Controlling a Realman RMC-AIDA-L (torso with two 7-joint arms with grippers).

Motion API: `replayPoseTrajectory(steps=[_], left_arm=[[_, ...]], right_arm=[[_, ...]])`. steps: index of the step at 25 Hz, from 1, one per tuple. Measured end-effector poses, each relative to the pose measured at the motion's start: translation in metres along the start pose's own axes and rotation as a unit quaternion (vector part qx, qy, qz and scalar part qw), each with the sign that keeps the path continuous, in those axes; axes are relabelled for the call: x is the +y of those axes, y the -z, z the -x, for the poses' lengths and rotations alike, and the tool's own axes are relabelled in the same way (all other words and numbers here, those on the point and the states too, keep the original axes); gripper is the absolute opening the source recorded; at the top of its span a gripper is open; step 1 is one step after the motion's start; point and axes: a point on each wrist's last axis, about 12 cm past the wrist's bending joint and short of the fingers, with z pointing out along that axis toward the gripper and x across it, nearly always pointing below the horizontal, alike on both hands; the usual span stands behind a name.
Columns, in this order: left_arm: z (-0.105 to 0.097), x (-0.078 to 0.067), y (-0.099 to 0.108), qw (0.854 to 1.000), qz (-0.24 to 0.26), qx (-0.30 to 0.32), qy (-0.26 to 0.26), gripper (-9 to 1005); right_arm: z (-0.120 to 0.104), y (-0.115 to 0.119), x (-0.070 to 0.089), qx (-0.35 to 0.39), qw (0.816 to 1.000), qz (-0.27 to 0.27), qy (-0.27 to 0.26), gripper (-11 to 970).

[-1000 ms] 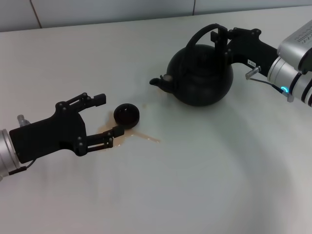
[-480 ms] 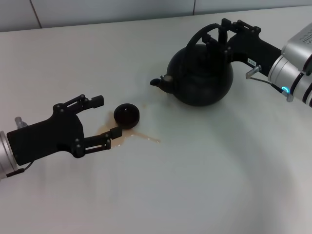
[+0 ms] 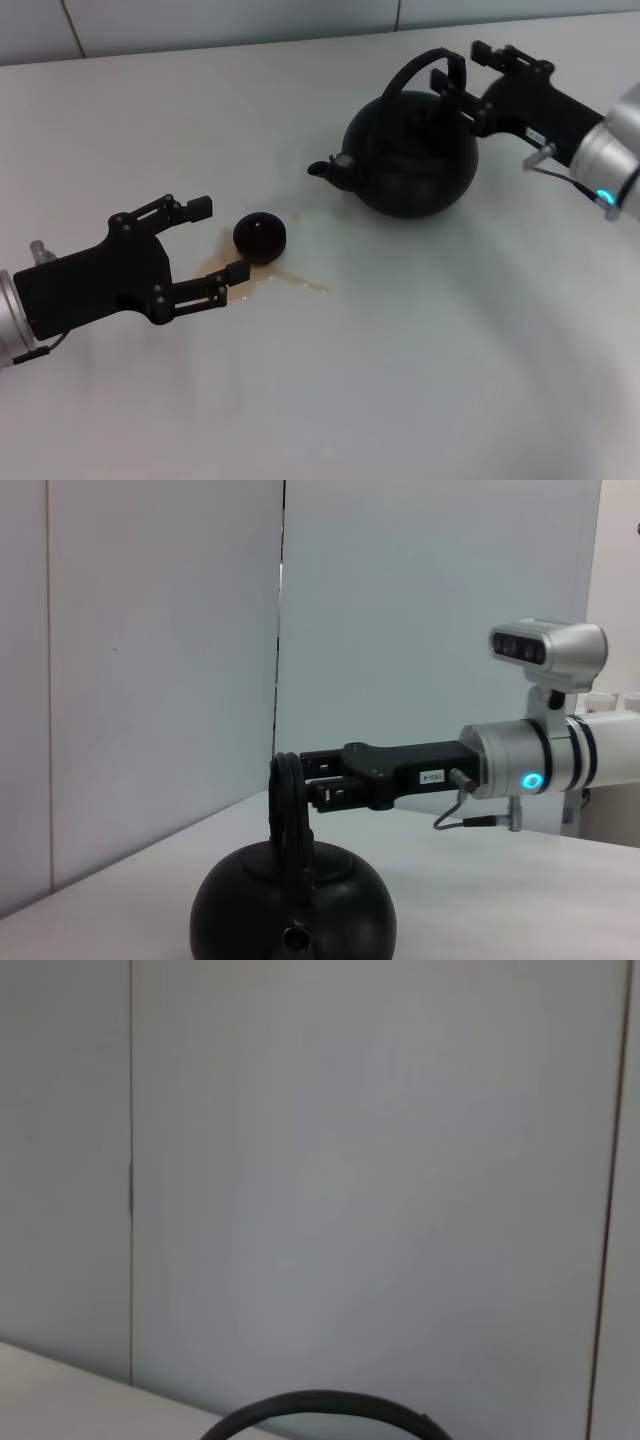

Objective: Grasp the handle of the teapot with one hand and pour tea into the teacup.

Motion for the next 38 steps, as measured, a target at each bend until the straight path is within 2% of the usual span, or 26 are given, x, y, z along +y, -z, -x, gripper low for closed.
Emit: replayPoseTrajectory(steps=[8,13,16,19,23,26,31,38], left_arm=[[-0.002,-0.002,0.002,1.000,0.002,-0.001,0.004,863],[-0.002,-0.003,0.001,1.000,0.000,-0.002,0.004,863],[-0.002,-0.004,0.000,1.000,-0.003,-0.002,0.005,863],[-0.002,-0.007,0.003,1.000,-0.009,-0.007,0.007,863],[-0.001,-0.011,0.008,1.000,-0.020,-0.015,0.006,863],[0.002,-0.014,0.012,0.999,-0.029,-0.025,0.003,863],[0.004,-0.019,0.017,0.999,-0.037,-0.031,0.001,863],[0.004,-0.018,0.017,0.999,-0.034,-0.029,0.004,863]], right_arm=[[-0.006,0.025,-0.001,-0.022,1.000,-0.004,-0.009,640],[-0.003,0.034,0.005,-0.049,0.999,0.020,-0.009,640],[-0.003,0.037,0.012,-0.044,0.997,0.065,0.015,640],[-0.001,0.043,0.020,-0.033,0.988,0.144,0.038,640],[0.008,0.057,0.025,-0.038,0.970,0.238,0.038,640],[0.014,0.066,0.023,-0.039,0.959,0.280,0.029,640],[0.018,0.073,0.020,-0.021,0.945,0.325,0.020,640],[0.021,0.067,0.023,-0.019,0.942,0.334,0.020,640]])
